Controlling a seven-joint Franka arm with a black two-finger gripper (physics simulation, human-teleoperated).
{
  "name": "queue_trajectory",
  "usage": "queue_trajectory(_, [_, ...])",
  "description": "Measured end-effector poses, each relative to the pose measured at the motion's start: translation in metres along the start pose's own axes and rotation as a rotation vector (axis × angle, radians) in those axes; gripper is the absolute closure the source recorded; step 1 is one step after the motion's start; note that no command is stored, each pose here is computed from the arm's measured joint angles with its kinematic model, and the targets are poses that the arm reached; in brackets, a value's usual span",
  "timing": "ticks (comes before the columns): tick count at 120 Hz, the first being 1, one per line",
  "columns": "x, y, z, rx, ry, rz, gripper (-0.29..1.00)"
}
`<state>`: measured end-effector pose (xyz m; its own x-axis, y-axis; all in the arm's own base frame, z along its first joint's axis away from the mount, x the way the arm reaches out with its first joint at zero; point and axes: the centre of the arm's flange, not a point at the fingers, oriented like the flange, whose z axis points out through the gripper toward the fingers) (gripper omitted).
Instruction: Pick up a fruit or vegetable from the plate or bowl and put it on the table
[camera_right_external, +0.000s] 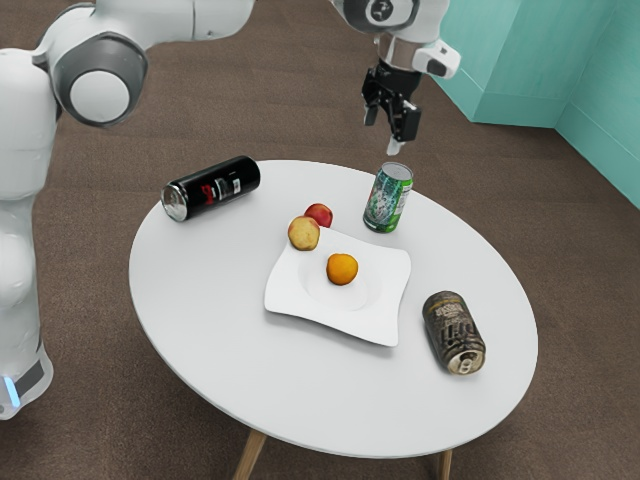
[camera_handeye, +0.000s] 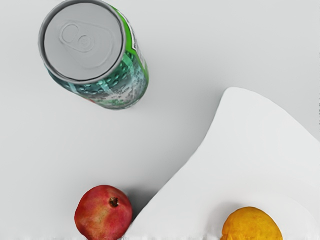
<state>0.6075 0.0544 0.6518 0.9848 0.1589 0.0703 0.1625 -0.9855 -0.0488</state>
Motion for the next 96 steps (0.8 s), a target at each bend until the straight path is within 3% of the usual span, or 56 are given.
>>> queue_trajectory(96, [-0.060,0.070,0.121,-0.001,0.040,0.128,0.00])
